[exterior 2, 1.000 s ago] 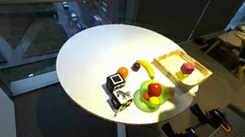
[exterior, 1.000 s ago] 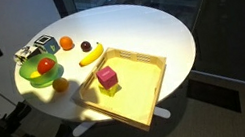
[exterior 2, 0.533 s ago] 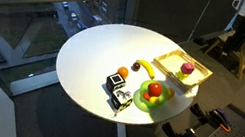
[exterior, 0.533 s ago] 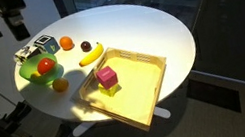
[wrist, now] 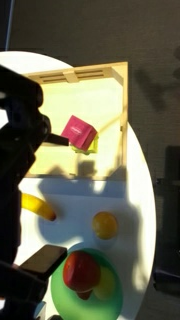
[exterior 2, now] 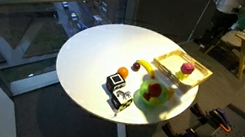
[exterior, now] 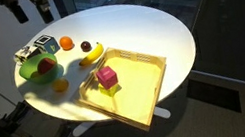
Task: Pick up the brown plush toy and put it in the green bowl
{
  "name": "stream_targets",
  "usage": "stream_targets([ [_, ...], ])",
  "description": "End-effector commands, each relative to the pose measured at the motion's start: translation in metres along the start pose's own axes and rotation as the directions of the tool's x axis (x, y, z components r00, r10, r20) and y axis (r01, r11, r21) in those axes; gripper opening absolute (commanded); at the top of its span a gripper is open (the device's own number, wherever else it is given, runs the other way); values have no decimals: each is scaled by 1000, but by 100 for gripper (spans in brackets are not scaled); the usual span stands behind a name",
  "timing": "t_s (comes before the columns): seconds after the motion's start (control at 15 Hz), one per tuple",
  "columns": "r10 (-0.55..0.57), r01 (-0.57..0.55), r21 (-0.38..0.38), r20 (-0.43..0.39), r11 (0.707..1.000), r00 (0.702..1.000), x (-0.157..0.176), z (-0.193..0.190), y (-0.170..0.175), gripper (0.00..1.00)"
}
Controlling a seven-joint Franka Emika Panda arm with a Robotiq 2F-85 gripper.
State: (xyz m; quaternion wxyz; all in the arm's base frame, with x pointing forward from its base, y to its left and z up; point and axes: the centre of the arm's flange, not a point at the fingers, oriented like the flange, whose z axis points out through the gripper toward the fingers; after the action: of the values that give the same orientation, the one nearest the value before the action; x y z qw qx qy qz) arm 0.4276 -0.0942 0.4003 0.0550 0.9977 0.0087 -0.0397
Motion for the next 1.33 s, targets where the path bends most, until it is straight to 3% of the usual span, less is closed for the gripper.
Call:
stream_targets([
  [0.0, 32, -31, 17, -49, 999, 998, 43, -4, -11, 100],
  [0.67, 16, -8, 89, -81, 996, 997, 123, 12, -37, 100],
  [1.27, 9, 2, 97, -117, 995, 993, 149, 15, -57, 100],
])
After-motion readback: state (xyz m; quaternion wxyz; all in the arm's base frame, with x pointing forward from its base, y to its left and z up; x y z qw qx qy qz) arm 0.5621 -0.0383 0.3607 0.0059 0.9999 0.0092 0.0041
